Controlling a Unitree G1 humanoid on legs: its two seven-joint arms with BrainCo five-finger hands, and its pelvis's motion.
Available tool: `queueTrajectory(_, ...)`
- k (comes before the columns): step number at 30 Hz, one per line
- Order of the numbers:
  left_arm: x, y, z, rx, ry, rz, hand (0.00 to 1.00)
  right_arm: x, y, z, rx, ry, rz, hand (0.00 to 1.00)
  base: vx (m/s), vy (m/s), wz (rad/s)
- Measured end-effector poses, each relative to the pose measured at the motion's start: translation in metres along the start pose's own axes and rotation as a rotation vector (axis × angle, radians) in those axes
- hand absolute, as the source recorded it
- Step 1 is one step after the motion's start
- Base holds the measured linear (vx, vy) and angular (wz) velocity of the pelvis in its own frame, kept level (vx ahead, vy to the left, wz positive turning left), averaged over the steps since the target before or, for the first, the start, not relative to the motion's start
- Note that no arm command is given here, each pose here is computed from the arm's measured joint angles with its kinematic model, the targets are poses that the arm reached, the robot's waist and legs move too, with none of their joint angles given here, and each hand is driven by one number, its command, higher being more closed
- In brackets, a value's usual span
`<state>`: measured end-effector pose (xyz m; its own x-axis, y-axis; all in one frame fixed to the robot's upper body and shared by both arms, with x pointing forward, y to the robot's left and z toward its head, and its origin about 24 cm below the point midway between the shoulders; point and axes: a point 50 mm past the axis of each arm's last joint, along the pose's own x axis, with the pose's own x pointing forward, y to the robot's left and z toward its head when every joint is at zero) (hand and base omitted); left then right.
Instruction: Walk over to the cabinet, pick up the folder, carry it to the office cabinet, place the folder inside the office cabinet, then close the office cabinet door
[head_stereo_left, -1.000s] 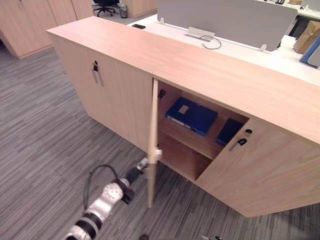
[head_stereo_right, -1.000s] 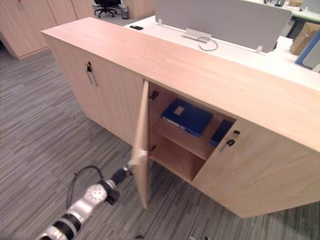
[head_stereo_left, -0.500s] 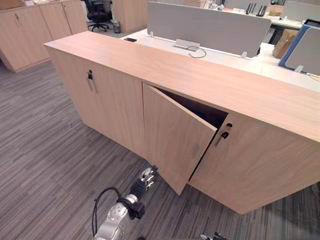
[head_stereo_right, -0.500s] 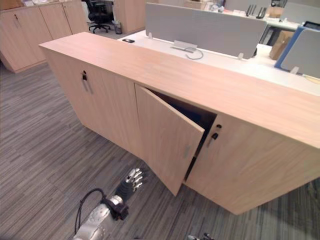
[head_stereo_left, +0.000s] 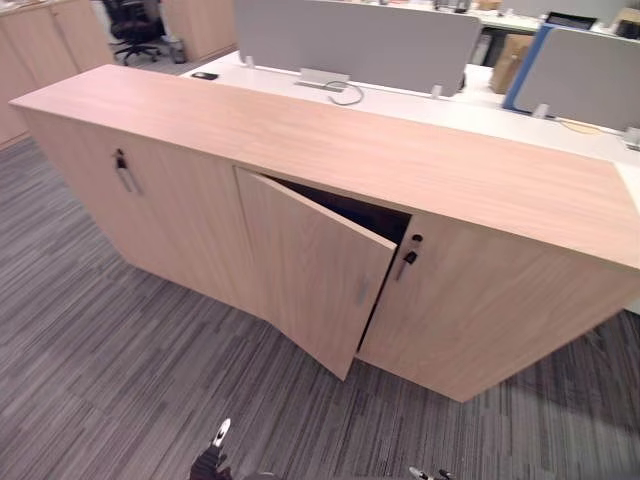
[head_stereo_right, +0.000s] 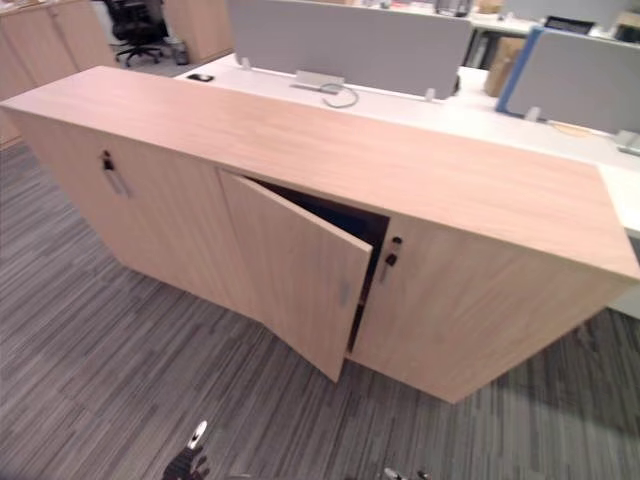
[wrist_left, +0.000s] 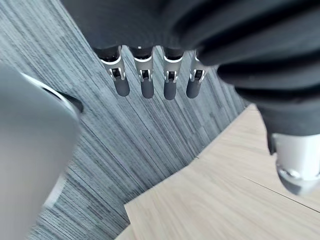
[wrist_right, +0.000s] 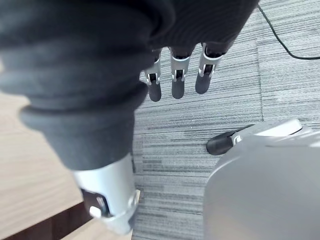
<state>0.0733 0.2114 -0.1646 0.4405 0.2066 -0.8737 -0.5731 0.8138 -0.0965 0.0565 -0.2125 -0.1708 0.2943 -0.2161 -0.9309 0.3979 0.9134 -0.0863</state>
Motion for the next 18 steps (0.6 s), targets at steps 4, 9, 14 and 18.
queueTrajectory(4,-0.001,0.001,-0.004,-0.079,0.003,0.019,0.0,0.001,-0.002,0.005,-0.011,0.0,-0.003,0.0,-0.01,0.008,-0.51)
queueTrajectory(9,-0.002,0.005,-0.009,-0.082,0.027,0.016,0.0,0.002,-0.002,0.009,0.02,-0.003,-0.002,0.0,0.03,0.064,-0.46)
queueTrajectory(14,0.002,-0.011,0.005,0.21,-0.014,-0.061,0.0,0.002,-0.002,0.006,0.025,0.001,-0.003,0.0,0.13,0.033,-0.01)
queueTrajectory(18,0.005,-0.044,0.016,0.431,-0.061,-0.167,0.0,0.002,0.0,0.006,0.025,0.001,0.001,0.0,0.11,0.04,0.05)
